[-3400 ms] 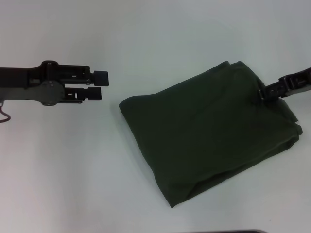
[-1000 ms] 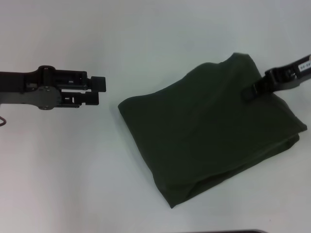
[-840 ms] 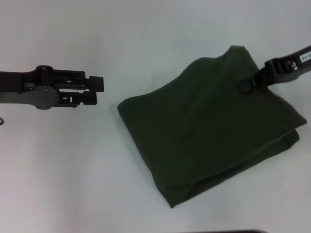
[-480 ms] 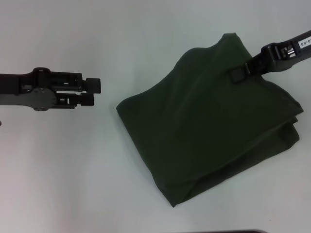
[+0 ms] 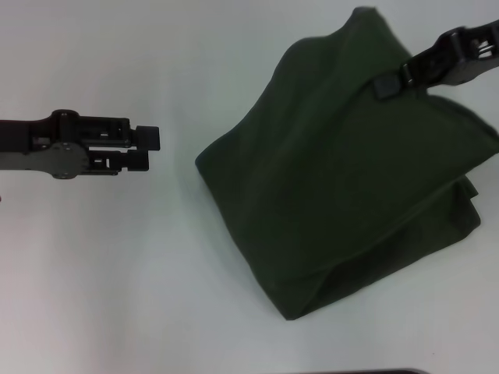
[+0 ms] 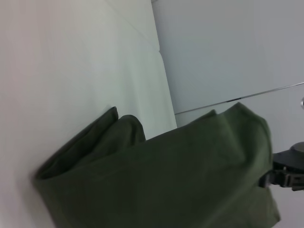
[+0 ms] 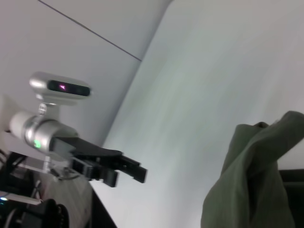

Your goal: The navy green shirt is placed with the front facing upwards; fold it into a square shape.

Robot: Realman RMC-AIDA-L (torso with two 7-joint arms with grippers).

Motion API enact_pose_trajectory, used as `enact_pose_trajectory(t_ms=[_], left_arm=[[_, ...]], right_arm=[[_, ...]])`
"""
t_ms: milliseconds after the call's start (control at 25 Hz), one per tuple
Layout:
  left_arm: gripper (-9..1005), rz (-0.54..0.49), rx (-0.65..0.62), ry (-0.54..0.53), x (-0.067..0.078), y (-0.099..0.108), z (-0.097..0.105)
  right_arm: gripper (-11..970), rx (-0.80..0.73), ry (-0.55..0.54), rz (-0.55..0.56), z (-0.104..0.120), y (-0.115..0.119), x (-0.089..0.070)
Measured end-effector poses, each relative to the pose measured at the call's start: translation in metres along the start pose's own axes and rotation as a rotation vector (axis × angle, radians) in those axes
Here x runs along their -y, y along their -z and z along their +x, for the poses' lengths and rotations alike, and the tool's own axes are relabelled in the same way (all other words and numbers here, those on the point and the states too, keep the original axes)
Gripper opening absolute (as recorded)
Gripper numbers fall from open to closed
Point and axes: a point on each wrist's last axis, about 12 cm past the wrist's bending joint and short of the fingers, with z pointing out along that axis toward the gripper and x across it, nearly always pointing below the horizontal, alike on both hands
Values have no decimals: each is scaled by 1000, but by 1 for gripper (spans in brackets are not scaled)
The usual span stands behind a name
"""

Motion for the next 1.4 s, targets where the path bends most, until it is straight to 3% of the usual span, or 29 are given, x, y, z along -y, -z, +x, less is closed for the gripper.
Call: enact_pose_trajectory(t_ms=[200, 400, 600, 880, 1160, 1400], left_arm=[[633, -3, 3, -1, 0, 1, -1], [633, -3, 5, -1, 0, 1, -1], [633, -1, 11, -4, 1, 1, -2], [633, 3, 9, -7, 2, -1, -4], [633, 7, 9, 2, 1, -2, -1], [633, 8, 9, 5, 1, -3, -1]], right_arm=[[60, 32, -27, -2, 1, 23, -2], [61, 47, -90, 44, 18, 43, 12], [61, 10, -171, 122, 43, 48, 31], [60, -32, -240, 207, 60, 45, 52], [61, -34, -260, 306, 59, 44, 64], [60, -5, -240, 357, 43, 41, 65]])
